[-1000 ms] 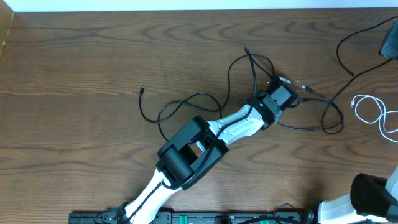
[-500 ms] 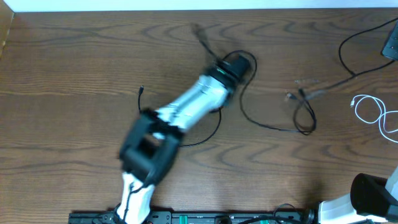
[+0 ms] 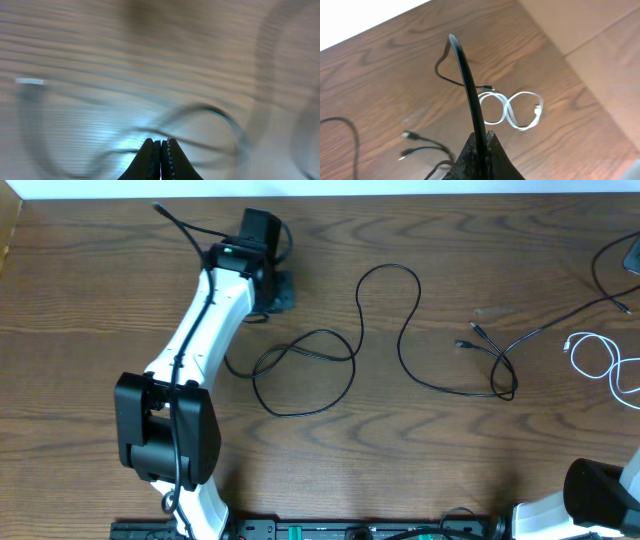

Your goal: Untangle cables

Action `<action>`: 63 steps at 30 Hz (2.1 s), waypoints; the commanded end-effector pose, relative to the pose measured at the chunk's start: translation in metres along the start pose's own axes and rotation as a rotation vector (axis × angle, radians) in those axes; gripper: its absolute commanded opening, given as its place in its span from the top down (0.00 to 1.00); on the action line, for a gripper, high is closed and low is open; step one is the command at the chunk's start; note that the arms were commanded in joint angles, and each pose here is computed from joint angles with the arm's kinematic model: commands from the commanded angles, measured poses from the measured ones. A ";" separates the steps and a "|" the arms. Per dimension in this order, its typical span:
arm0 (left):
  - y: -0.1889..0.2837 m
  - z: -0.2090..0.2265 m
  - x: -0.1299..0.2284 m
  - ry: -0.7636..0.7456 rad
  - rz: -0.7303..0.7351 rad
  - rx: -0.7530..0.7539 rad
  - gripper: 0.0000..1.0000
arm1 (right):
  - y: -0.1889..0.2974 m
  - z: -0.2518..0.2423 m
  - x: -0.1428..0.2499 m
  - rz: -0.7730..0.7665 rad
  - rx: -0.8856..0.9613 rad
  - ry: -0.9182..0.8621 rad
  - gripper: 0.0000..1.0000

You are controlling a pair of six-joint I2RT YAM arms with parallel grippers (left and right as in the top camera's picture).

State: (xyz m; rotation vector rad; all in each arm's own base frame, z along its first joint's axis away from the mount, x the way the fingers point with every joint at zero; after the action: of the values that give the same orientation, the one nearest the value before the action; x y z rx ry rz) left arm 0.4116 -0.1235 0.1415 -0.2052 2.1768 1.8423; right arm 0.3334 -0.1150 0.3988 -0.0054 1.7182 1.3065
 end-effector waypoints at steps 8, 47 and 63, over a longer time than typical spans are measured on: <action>0.009 -0.147 0.056 -0.374 0.116 0.401 0.89 | -0.002 0.013 0.007 0.050 -0.079 -0.006 0.99; -0.076 -0.321 0.138 0.555 0.154 0.317 0.34 | -0.002 0.013 0.017 0.098 -0.088 0.004 0.99; -0.122 -0.336 0.146 0.588 0.136 0.339 0.42 | -0.001 0.015 0.019 0.110 -0.108 0.004 0.99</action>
State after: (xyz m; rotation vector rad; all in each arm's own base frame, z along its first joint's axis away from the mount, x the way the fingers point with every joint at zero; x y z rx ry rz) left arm 0.2668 -0.4654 0.0459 -0.5568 2.9567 1.5283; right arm 0.3322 -0.0959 0.3890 0.0099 1.6729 1.4687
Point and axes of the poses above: each gripper's point midway between its finger pads, its own y axis back along the fingers, its own z axis along the line the jaws close on, x = y × z, the point moved 3 cm from there along y, back along the fingers, and after that the axes turned 9 degrees about -y, right-handed, at the moved point
